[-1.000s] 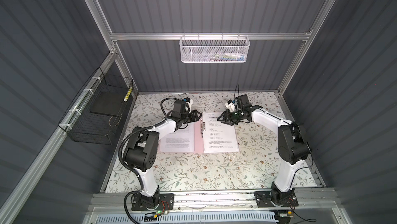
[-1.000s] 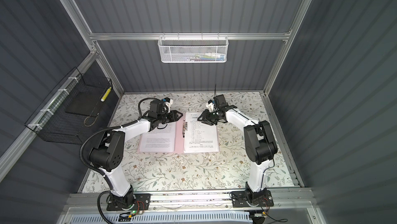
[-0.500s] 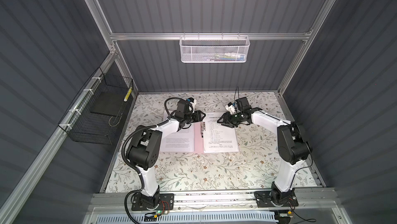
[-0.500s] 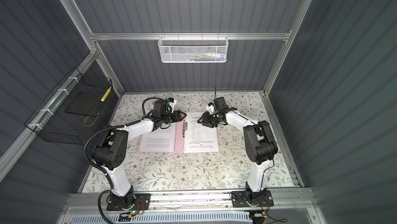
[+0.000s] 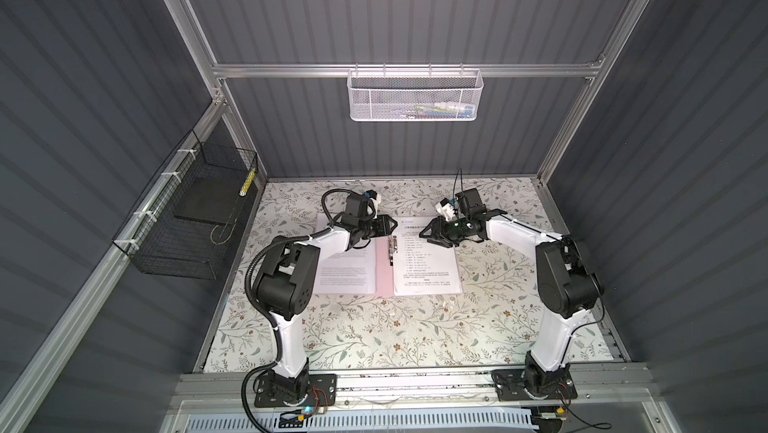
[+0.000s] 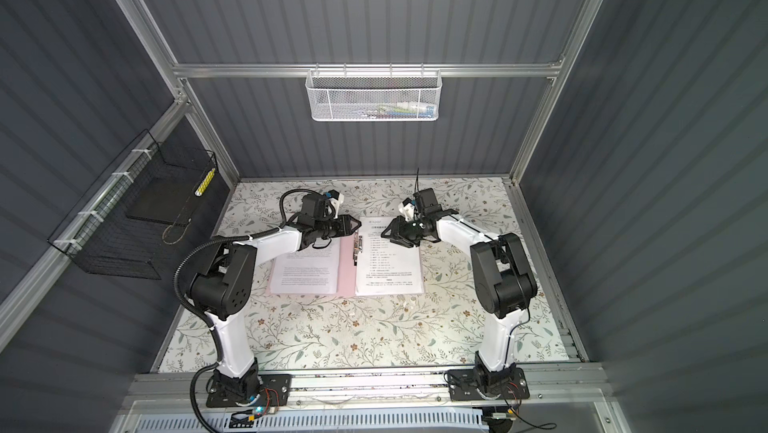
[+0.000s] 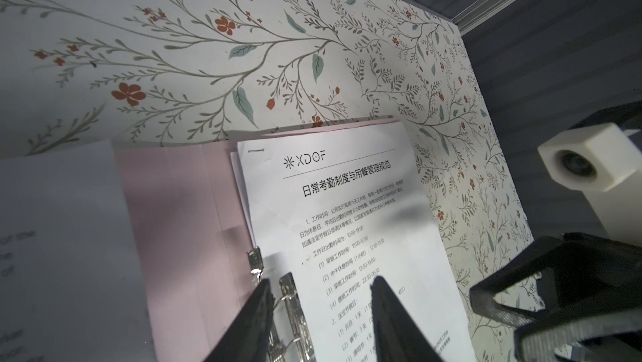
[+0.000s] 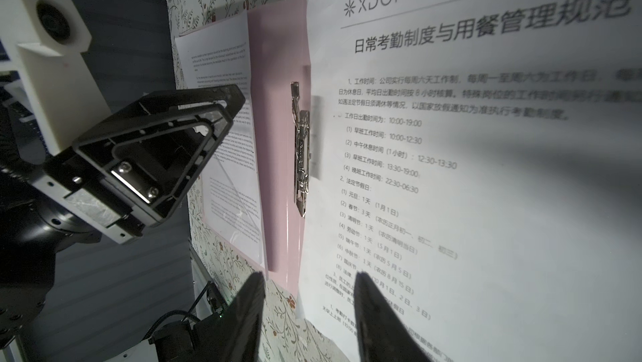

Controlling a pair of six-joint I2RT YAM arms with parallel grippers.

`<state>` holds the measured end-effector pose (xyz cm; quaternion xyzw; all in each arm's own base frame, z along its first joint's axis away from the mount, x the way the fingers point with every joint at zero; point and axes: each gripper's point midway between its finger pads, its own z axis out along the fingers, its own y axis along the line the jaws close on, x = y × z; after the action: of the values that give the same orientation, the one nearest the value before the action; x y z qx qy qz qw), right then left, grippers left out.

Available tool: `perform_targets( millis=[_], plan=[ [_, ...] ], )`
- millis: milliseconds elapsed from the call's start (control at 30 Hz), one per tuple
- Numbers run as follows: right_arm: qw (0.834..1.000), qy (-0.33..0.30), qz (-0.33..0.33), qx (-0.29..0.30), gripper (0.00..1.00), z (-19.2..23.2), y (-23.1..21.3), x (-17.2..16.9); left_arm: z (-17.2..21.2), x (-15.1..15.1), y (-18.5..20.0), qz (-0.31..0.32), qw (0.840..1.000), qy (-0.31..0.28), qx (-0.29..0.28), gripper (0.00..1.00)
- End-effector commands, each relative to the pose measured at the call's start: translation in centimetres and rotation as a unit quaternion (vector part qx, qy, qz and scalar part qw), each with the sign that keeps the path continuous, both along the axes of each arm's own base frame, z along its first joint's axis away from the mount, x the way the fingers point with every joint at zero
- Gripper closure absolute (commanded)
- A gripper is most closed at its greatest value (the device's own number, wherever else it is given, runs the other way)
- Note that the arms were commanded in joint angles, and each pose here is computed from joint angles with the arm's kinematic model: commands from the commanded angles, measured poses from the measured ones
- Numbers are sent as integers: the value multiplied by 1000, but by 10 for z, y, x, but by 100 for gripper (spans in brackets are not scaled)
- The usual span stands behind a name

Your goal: Put the files into the folder

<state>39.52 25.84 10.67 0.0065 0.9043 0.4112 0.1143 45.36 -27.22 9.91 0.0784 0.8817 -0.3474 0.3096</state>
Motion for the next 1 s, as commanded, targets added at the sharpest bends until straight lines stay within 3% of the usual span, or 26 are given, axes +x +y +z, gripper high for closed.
perform_targets(
  millis=[0, 267, 967],
  plan=[
    [1000, 5, 2, 4, 55, -3, 0, -2, -8, 6, -1, -3, 1000, -2, 22, 53],
    [1000, 9, 3, 1, 54, -6, 0, -2, -29, 14, 6, 15, 998, 4, 61, 54],
    [1000, 14, 6, -6, 53, -12, 0, 0, -53, 19, -13, -9, 999, 36, 23, 54]
  ],
)
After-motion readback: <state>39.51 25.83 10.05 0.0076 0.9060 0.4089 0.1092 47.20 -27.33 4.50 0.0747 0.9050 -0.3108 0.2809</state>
